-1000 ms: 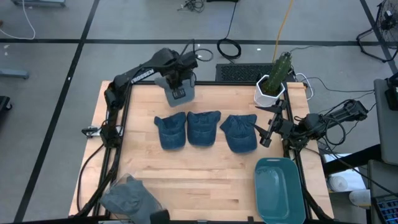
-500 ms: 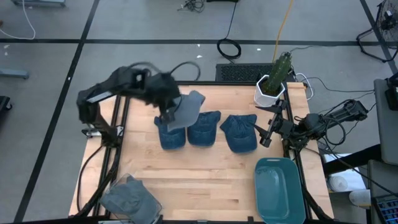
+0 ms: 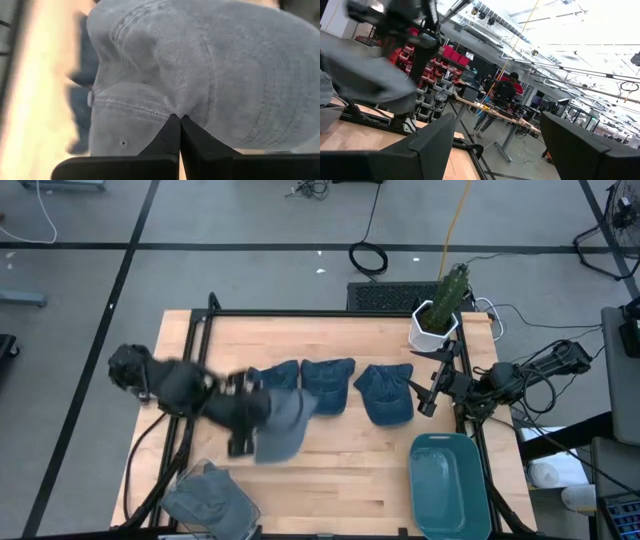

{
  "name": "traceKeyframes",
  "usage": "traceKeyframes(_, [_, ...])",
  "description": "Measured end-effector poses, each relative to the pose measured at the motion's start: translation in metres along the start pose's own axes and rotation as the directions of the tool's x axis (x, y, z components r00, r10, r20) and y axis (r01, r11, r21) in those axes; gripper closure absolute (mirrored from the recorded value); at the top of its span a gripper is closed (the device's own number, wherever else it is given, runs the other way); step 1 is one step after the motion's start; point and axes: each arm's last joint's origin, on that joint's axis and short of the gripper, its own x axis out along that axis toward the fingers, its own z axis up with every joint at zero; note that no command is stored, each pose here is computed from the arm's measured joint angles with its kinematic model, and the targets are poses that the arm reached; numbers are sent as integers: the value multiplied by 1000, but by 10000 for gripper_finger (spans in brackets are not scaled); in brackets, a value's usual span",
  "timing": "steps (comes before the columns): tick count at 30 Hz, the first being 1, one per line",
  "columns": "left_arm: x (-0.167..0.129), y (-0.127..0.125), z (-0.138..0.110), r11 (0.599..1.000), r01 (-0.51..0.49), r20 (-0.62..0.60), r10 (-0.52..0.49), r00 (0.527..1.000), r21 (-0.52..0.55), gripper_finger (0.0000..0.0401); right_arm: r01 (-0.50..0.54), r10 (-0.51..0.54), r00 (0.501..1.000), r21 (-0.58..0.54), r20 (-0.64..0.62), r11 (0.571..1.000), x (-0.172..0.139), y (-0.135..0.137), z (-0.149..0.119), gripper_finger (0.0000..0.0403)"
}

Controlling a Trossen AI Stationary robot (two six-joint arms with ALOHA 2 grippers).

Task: Pick & Place hat
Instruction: Put the gray cap into the transparent bin

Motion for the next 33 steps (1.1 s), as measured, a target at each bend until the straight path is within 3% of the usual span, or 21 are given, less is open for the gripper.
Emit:
traceKeyframes(2, [11,-21,-14,999,39,-81,-39,996,-5,401,0,0,1000,0,0,1000,0,0,0,124])
traceKeyframes(6, [21,-55,-44,987,30,-161,-56,985,-158,401,0,0,1000,0,0,1000,0,0,0,124])
traceKeyframes(13, [25,-109,-86,918,81,-112,-134,985,-388,401,0,0,1000,0,0,1000,0,0,0,124])
traceKeyframes(17, [20,-122,-107,841,30,-130,-118,984,-539,401,0,0,1000,0,0,1000,0,0,0,124])
traceKeyframes(22, [13,-130,-125,679,-57,-193,-126,973,-732,401,1,-1,1000,0,0,1000,0,0,0,124])
traceKeyframes(25, [12,-136,-131,607,-91,-227,-151,962,-789,401,1,-1,1000,1,1,1000,0,0,0,124])
traceKeyframes(30, [12,-143,-132,558,-73,-223,-205,953,-827,401,0,0,1000,0,0,1000,0,0,0,124])
traceKeyframes(33, [11,-147,-129,548,-30,-196,-248,949,-836,401,0,0,1000,0,-1,1000,0,0,0,124])
